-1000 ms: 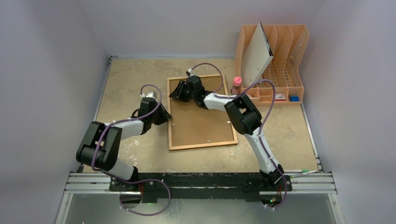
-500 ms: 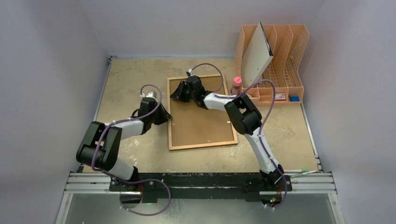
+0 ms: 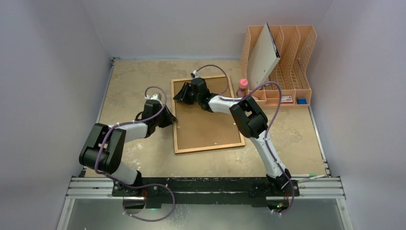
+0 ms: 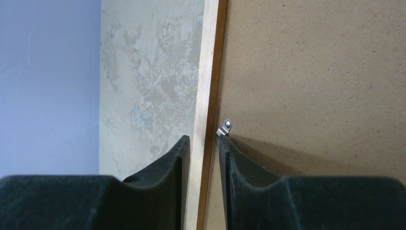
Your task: Put the photo into the frame
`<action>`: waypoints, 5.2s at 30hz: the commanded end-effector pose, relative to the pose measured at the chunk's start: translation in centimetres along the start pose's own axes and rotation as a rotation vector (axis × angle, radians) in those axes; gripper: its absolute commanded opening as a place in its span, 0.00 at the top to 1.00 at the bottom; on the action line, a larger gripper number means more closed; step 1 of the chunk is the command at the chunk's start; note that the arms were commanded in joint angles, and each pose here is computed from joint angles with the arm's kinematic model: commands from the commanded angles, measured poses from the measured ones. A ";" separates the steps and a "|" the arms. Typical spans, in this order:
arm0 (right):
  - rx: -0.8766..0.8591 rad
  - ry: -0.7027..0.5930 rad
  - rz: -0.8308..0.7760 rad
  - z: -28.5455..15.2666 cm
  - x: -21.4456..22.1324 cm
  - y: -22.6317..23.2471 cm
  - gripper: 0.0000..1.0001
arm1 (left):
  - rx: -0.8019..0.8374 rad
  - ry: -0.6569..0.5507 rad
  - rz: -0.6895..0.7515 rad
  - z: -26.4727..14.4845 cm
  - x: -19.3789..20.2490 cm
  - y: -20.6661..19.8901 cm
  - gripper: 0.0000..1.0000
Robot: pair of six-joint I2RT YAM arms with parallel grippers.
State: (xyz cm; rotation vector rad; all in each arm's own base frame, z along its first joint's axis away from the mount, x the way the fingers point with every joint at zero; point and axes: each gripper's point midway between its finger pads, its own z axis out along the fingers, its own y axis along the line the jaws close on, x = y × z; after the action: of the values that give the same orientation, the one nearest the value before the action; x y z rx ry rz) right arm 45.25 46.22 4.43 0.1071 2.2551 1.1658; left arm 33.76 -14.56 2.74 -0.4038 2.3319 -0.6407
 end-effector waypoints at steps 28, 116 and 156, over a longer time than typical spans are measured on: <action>-0.025 -0.038 -0.058 -2.4 -0.2 1.7 0.62 | 0.030 0.004 -0.015 -0.6 -0.2 -1.0 0.74; 0.416 0.242 0.094 -30.2 9.6 -13.5 0.19 | 0.241 0.174 0.297 9.8 -12.9 -4.0 0.37; 0.918 0.183 -0.027 -35.6 7.5 -20.2 0.20 | -0.185 0.007 -0.079 -9.3 -0.9 4.4 0.39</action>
State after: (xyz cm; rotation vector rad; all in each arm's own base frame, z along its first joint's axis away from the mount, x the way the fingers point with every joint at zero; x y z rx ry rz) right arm 26.85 12.60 2.07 0.2925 2.6766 0.1600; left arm 27.24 -7.55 6.74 -0.5279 2.4604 -0.4572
